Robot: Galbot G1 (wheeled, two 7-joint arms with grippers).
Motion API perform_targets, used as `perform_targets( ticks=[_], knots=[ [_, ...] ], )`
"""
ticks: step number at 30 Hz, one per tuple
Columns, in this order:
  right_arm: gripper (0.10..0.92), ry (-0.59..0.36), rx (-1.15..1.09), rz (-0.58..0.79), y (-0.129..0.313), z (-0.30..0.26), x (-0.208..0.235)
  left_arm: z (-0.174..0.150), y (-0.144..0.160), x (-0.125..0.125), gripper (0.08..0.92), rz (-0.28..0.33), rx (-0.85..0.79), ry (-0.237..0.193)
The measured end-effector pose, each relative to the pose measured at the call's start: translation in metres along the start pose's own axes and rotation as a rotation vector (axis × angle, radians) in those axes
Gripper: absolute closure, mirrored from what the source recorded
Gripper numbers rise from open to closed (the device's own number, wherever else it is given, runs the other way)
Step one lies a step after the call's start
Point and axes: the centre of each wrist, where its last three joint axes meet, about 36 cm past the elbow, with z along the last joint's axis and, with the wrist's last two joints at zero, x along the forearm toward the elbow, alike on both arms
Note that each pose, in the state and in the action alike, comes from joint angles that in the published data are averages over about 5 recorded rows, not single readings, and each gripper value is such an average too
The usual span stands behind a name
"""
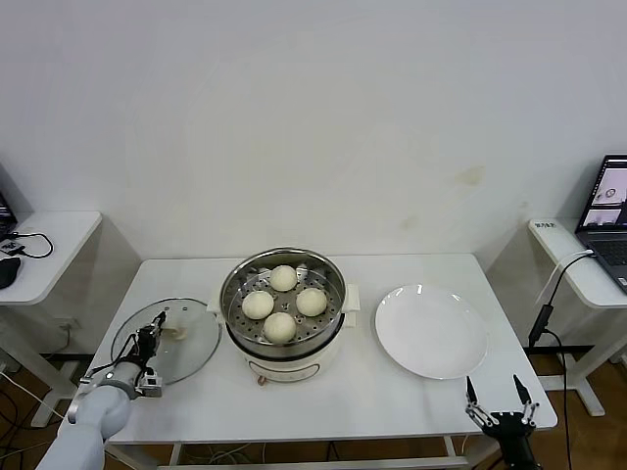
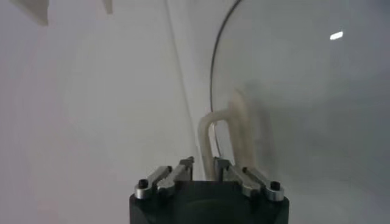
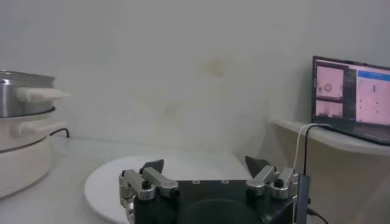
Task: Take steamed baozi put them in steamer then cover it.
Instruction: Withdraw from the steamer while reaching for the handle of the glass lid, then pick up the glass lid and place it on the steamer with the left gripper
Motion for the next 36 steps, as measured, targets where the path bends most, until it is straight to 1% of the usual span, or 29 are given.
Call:
perform_targets(
  ticks=[5, 10, 13, 19, 24, 29, 32, 36],
  knots=[
    [0.199, -0.003, 0.000, -0.015, 0.002, -0.001, -0.003, -0.003, 0.001, 0.011, 0.844, -0.019, 0.023, 0.013],
    [0.200, -0.006, 0.003, -0.033, 0.004, -0.002, -0.007, -0.006, 0.008, 0.027, 0.851, -0.060, 0.044, 0.035],
    [0.200, -0.011, 0.003, -0.045, 0.006, -0.003, -0.010, -0.007, 0.015, 0.040, 0.851, -0.086, 0.056, 0.058],
    [0.200, -0.022, 0.007, -0.074, 0.008, -0.006, -0.017, -0.004, 0.033, 0.074, 0.851, -0.127, 0.077, 0.120],
    [0.199, -0.028, 0.010, -0.098, 0.011, -0.008, -0.022, 0.005, 0.057, 0.103, 0.851, -0.156, 0.082, 0.175],
    [0.200, -0.033, 0.014, -0.121, 0.012, -0.009, -0.025, 0.013, 0.089, 0.126, 0.851, -0.183, 0.076, 0.227],
    [0.199, -0.037, 0.016, -0.132, 0.014, -0.011, -0.027, 0.013, 0.111, 0.135, 0.851, -0.202, 0.075, 0.241],
    [0.200, -0.041, 0.017, -0.140, 0.017, -0.012, -0.029, 0.007, 0.138, 0.142, 0.851, -0.225, 0.082, 0.237]
  ],
)
